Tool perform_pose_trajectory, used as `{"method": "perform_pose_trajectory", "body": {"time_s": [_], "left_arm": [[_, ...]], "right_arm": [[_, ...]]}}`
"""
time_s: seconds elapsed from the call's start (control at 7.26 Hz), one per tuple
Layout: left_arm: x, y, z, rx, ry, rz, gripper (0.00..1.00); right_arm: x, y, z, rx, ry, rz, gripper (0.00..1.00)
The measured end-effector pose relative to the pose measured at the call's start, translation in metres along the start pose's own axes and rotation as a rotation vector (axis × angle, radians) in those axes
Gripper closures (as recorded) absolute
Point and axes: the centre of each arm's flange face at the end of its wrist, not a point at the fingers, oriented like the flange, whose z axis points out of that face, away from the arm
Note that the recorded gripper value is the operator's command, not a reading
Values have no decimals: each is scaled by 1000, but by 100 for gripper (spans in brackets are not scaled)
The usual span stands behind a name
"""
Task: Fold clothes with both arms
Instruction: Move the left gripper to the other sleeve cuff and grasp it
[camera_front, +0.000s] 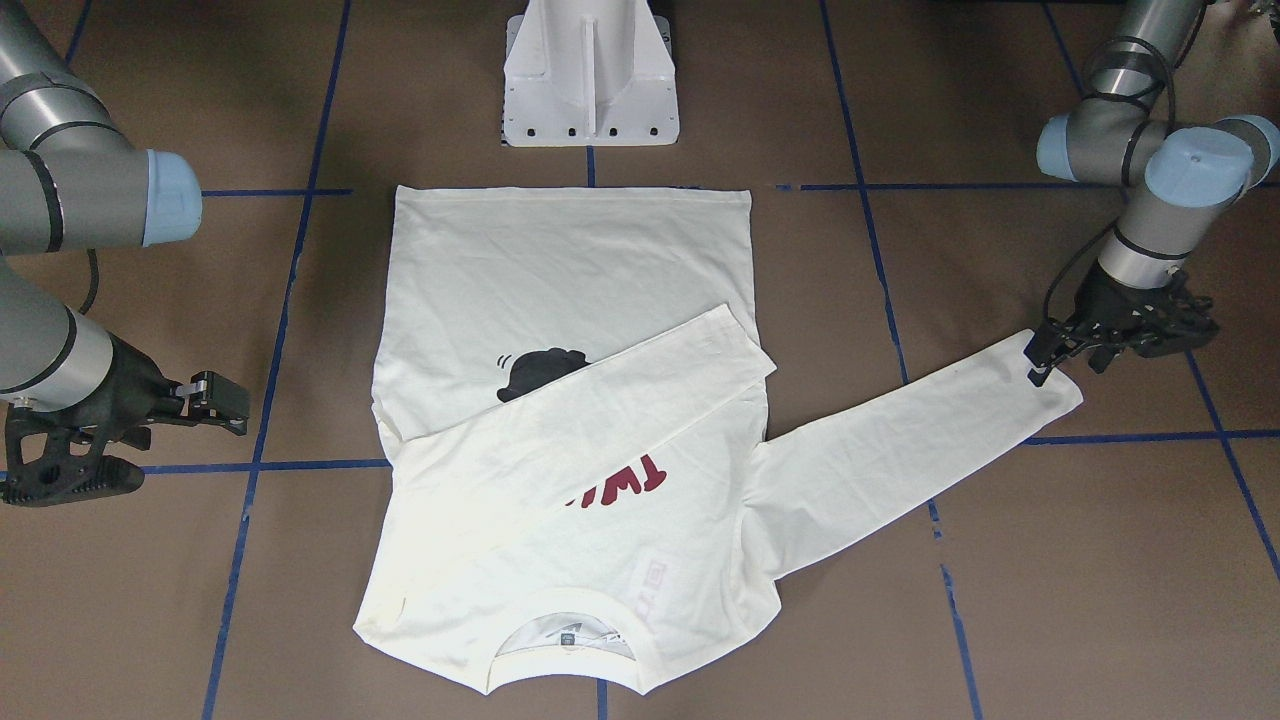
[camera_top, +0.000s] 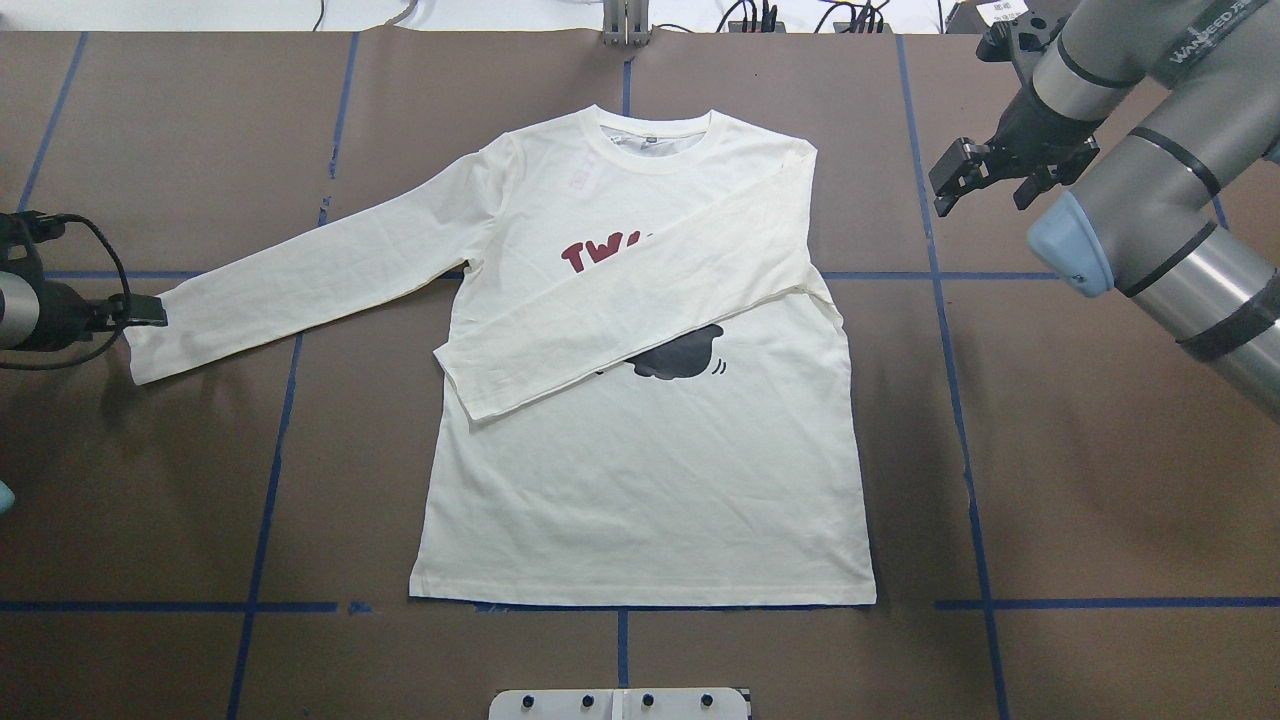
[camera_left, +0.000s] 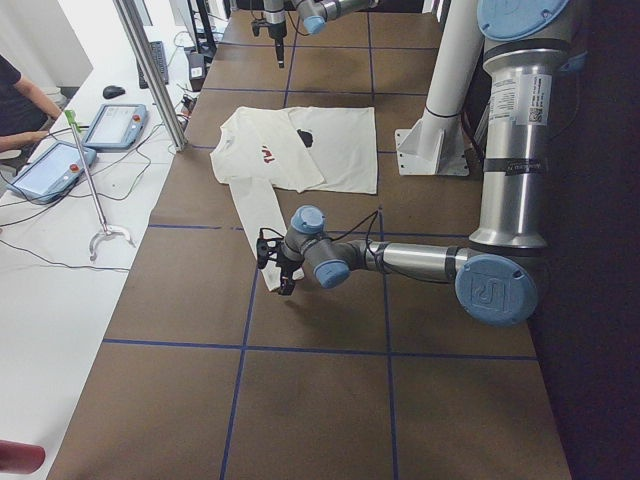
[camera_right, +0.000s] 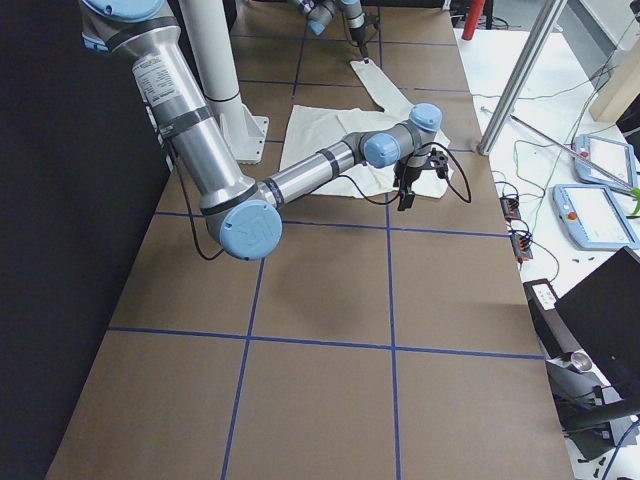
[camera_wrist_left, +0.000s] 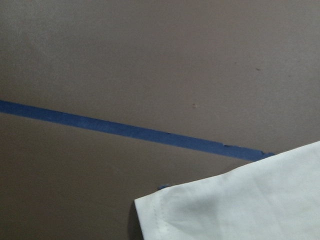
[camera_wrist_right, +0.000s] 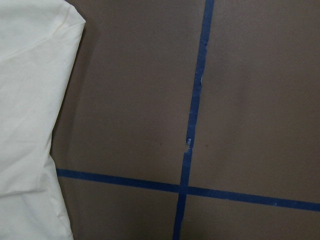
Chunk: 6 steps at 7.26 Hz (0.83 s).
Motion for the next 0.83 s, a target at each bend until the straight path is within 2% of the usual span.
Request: {"method": "perform_pose_trajectory", "body": {"time_s": [0.41, 0.83], "left_arm": [[-3, 2, 5, -8, -8, 1, 26], [-1, 4, 7, -11, -9, 3, 57]], "right_arm": [[-1, 1, 2, 0, -1, 2, 0], [-2, 1, 2, 1, -2, 1, 0]]}}
